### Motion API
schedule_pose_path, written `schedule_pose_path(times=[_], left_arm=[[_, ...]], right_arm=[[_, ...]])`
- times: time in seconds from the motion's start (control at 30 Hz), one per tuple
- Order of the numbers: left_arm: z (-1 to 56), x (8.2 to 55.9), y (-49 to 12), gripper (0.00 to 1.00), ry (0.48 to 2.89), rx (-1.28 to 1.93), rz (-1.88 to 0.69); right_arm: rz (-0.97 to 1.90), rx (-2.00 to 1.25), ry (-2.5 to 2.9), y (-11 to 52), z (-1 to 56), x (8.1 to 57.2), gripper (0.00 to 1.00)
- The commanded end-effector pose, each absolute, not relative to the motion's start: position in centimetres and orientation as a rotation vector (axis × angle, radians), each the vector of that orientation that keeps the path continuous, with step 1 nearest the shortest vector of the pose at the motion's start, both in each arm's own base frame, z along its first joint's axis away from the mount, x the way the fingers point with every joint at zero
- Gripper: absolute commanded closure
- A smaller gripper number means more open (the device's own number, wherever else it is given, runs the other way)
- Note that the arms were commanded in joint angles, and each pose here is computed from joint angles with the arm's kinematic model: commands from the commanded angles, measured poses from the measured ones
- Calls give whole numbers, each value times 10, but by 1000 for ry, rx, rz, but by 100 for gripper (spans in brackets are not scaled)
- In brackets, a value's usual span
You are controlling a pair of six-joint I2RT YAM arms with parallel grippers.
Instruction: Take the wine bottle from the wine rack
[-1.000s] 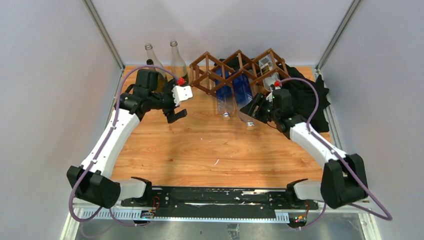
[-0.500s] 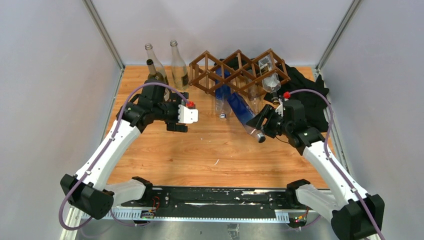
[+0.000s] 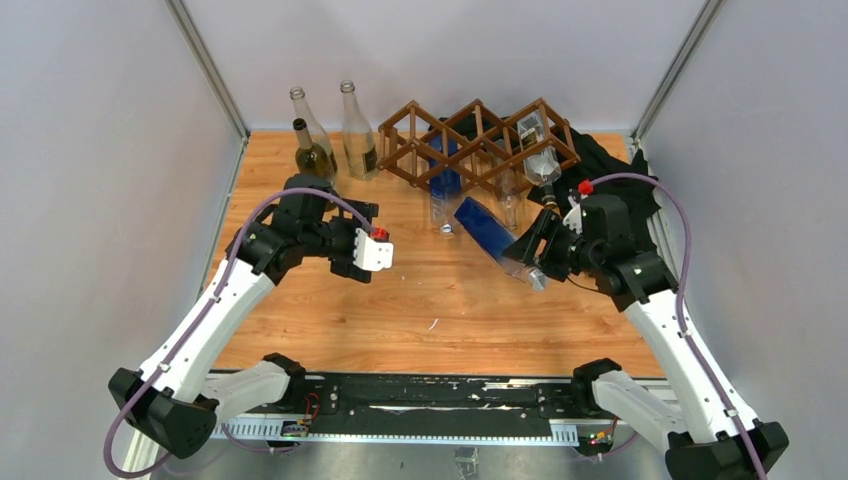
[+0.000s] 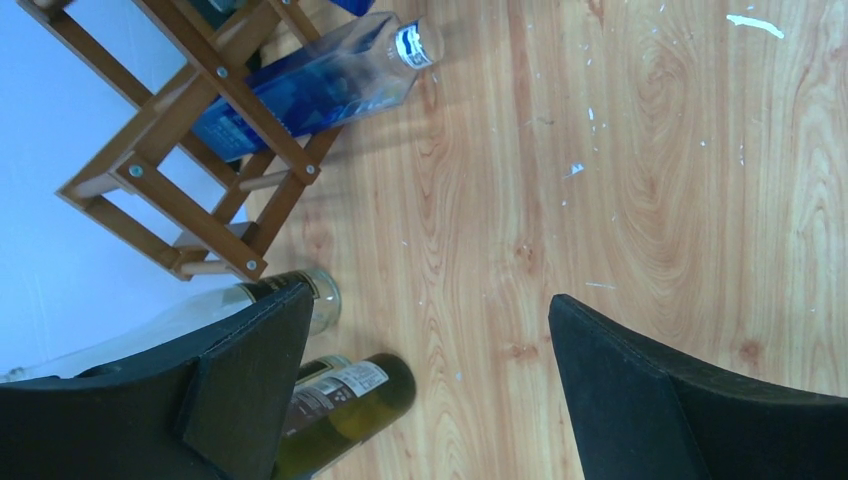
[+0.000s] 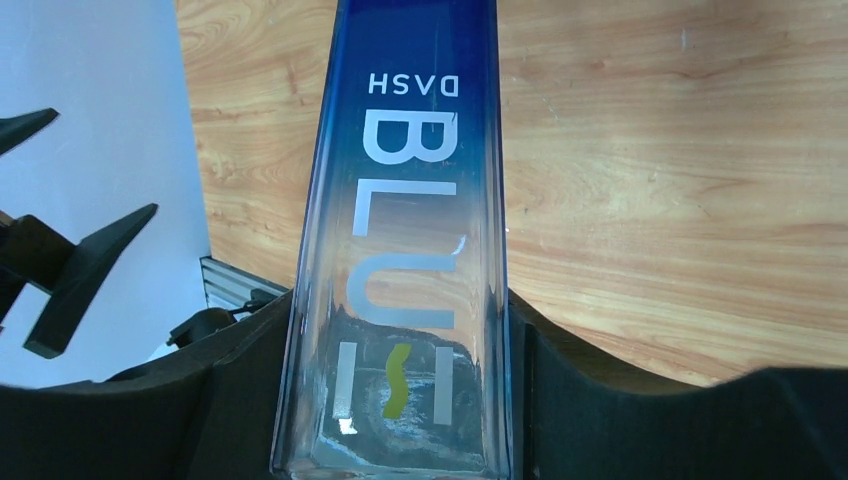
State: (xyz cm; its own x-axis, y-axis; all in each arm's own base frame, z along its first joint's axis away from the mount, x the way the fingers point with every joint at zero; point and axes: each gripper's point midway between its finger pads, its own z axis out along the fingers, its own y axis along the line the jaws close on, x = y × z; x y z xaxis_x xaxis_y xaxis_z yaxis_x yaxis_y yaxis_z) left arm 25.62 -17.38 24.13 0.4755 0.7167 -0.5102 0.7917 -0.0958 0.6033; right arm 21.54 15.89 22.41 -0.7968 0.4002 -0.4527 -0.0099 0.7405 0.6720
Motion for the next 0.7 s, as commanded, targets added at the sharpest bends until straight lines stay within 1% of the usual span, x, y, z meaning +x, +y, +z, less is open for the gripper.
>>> schedule_pose_path(times=[0.0, 0.2, 0.47, 0.67], left_arm=[[251, 243, -183, 6, 1207, 1834, -150], [258, 226, -199, 0, 1161, 1807, -232], [269, 218, -225, 0, 1111, 1801, -281], [259, 207, -233, 0, 1106, 1836, -309]], right_arm=[[1014, 89, 2106, 172, 306, 223, 100], [1095, -47, 2147, 193, 322, 213, 100], [1179, -259, 2192, 250, 326, 205, 100], [1242, -371, 2182, 295, 331, 205, 100]])
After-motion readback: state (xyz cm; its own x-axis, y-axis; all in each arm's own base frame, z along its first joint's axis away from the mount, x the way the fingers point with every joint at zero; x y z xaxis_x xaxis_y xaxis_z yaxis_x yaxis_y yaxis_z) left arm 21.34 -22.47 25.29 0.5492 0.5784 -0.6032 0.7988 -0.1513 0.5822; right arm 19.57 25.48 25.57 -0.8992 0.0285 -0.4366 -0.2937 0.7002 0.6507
